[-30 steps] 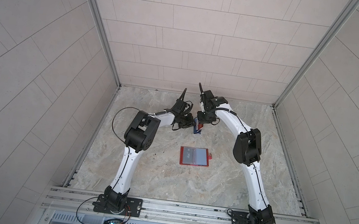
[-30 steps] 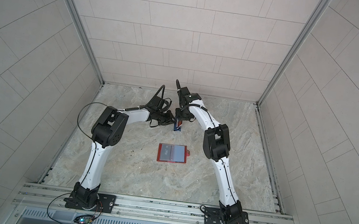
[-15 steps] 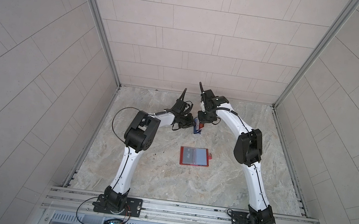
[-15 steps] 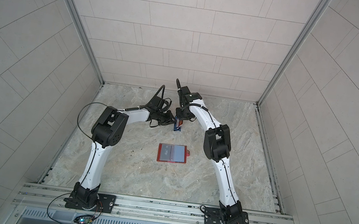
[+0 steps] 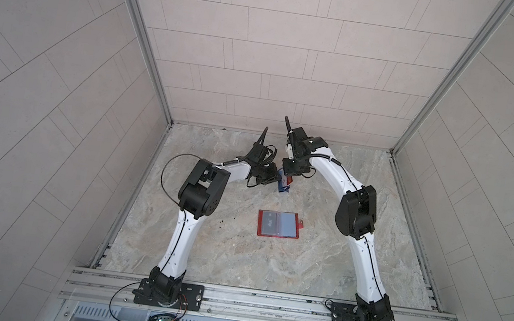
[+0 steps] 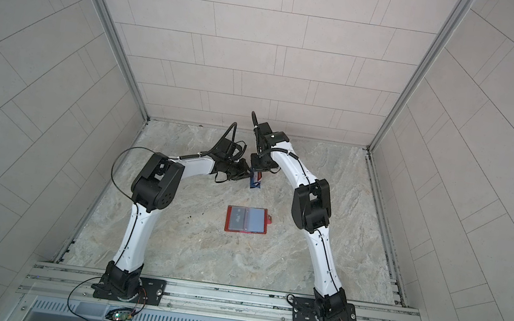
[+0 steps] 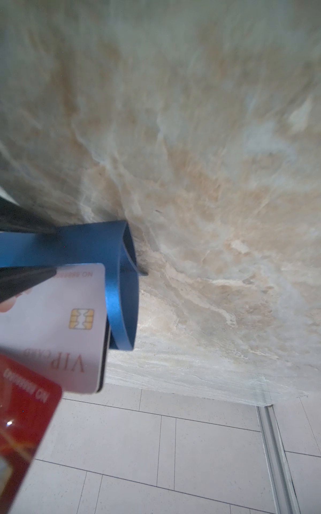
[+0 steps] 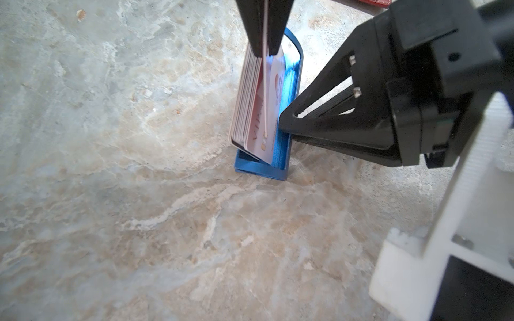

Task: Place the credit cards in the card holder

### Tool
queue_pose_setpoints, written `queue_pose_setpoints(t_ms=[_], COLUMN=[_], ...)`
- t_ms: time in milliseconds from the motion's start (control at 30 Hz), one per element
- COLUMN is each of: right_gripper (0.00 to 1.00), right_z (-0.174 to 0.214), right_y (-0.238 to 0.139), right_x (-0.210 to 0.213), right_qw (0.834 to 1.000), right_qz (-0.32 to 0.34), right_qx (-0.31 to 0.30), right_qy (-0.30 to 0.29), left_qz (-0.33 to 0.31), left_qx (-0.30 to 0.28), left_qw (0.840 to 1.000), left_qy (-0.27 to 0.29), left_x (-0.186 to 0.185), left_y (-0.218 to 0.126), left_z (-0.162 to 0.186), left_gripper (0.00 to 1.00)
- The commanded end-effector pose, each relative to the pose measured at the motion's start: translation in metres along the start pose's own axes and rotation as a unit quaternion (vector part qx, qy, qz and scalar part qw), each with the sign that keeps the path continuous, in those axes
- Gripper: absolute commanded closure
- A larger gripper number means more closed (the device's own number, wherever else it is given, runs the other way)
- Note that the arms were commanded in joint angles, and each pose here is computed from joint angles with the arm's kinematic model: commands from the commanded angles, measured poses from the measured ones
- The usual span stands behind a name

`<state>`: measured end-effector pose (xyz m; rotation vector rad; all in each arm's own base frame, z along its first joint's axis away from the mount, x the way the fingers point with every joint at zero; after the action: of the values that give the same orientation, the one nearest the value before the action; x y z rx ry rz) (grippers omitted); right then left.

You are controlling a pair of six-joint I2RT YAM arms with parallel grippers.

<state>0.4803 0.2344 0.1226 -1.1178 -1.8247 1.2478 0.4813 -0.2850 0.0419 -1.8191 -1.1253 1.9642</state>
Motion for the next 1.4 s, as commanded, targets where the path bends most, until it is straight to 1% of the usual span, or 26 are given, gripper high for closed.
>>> queue_pose_setpoints(t_ms=[0,100,200,233,267,367,533,600,733,867,967,1100,1233,1367], right_gripper=[1.0,1.0,1.0,1.0,1.0,1.0,1.0,1.0,1.0,1.0,1.0,1.0,1.0,1.0], right_z=[-0.001,-0.003,-0.006,-0.006,-0.006,-0.004,0.009,0.019,0.041,0.066,0.086,0.108,0.126,0.143], right_y=[-0.035,-0.044,-0.057,-0.061,-0.066,-0.08,-0.104,-0.11,-0.118,-0.119,-0.111,-0.094,-0.08,-0.064], right_x=[-0.009,-0.005,0.0,0.0,0.001,0.002,-0.002,-0.005,-0.008,-0.002,0.004,0.012,0.02,0.03], right_qw=[1.0,1.0,0.998,0.998,0.997,0.994,0.989,0.987,0.982,0.979,0.977,0.972,0.965,0.958], right_qz=[0.009,-0.01,-0.036,-0.044,-0.051,-0.072,-0.104,-0.114,-0.138,-0.164,-0.183,-0.208,-0.234,-0.257], right_qx=[-0.013,-0.023,-0.042,-0.049,-0.056,-0.077,-0.104,-0.108,-0.118,-0.113,-0.1,-0.093,-0.092,-0.086], right_qy=[0.002,0.004,0.006,0.007,0.009,0.014,0.026,0.031,0.044,0.041,0.043,0.06,0.079,0.096], left_qz=[-0.045,-0.029,-0.01,-0.002,0.004,0.019,0.031,0.02,-0.014,-0.042,-0.065,-0.072,-0.083,-0.088], left_qx=[0.038,0.043,0.045,0.046,0.046,0.044,0.039,0.038,0.017,0.002,-0.018,-0.024,-0.009,0.007], left_qw=[0.998,0.998,0.999,0.999,0.999,0.998,0.997,0.997,0.995,0.994,0.992,0.993,0.993,0.991], left_qy=[-0.029,-0.02,-0.011,-0.008,0.008,0.027,0.057,0.07,0.099,0.103,0.104,0.09,0.086,0.101], left_x=[0.03,0.016,-0.002,-0.009,-0.015,-0.032,-0.051,-0.05,-0.045,-0.027,-0.016,0.001,0.019,0.029], left_y=[0.008,0.001,-0.009,-0.013,-0.018,-0.031,-0.057,-0.068,-0.095,-0.113,-0.128,-0.135,-0.136,-0.137], left_z=[0.018,0.017,0.017,0.017,0.016,0.016,0.022,0.028,0.036,0.051,0.062,0.082,0.101,0.124], left_gripper=[0.74,0.71,0.65,0.62,0.6,0.54,0.52,0.51,0.51,0.51,0.52,0.52,0.51,0.51])
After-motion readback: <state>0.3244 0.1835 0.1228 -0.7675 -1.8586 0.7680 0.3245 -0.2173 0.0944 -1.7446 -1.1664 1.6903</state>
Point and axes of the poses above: each gripper's point midway between its finger pads, its own y axis out along the fingers, its own x axis along the line the jaws close on, z = x × y, the point moved 2 cm from there along -y, back along the fingers, and after that the axes turned 11 degrees about -y, right-handed, at the moved point
